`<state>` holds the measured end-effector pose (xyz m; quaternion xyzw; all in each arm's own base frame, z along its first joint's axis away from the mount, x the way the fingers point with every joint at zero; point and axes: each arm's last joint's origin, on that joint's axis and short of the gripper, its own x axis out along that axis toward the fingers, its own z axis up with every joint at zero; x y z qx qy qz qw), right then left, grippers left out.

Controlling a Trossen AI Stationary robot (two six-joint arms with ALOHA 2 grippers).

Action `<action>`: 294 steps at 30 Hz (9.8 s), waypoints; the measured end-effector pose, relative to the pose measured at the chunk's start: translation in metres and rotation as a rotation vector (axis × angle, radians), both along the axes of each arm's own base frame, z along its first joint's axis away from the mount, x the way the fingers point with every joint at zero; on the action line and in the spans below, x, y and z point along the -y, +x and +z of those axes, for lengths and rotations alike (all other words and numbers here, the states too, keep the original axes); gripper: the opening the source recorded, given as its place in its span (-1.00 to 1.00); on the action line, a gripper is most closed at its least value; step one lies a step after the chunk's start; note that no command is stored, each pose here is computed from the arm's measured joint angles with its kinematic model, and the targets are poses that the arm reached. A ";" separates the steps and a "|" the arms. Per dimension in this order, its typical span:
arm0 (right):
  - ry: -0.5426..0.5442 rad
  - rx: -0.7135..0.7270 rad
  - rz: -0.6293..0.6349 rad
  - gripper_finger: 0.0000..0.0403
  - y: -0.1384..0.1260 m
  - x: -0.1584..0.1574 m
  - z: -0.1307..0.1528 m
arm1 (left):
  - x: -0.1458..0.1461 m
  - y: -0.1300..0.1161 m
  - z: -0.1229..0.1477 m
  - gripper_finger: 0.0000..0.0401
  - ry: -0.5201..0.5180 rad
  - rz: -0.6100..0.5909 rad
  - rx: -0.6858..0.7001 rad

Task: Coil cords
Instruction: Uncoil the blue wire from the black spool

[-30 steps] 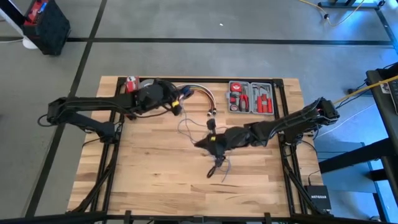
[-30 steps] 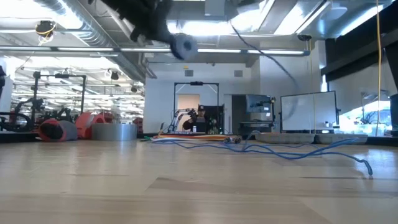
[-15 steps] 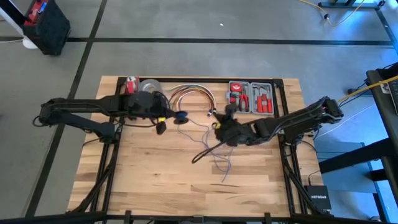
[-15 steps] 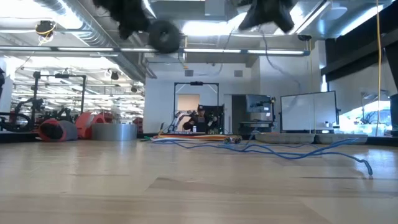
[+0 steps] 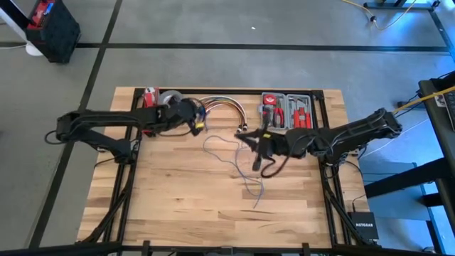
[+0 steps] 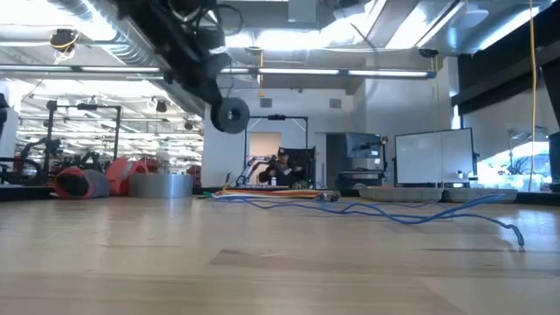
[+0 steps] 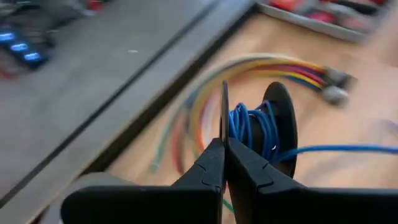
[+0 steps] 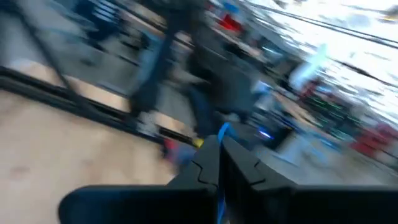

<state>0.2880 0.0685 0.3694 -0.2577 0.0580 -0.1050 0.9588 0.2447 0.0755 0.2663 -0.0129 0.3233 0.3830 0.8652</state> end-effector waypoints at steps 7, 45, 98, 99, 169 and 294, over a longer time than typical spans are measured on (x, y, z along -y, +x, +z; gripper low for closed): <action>0.035 -0.170 0.209 -0.96 0.012 -0.017 -0.029 | -0.029 0.002 0.022 -0.99 0.115 0.131 0.231; 0.285 -0.137 -0.200 -0.04 0.040 0.029 -0.130 | 0.060 -0.033 0.043 -0.99 0.110 -0.469 0.386; -0.016 -0.274 -0.261 -0.98 0.067 -0.001 -0.155 | 0.043 -0.032 0.038 -0.99 0.243 -0.133 0.494; -0.052 -0.322 -0.341 -0.98 0.063 0.000 -0.160 | 0.044 -0.031 0.037 -0.99 0.245 -0.158 0.491; 0.194 -0.261 0.161 -0.97 0.054 -0.022 -0.093 | -0.010 -0.039 0.006 -0.99 0.078 0.056 0.340; 0.372 -0.427 -0.266 -0.03 0.077 0.039 -0.199 | 0.033 -0.042 0.004 -0.99 0.062 -0.275 0.182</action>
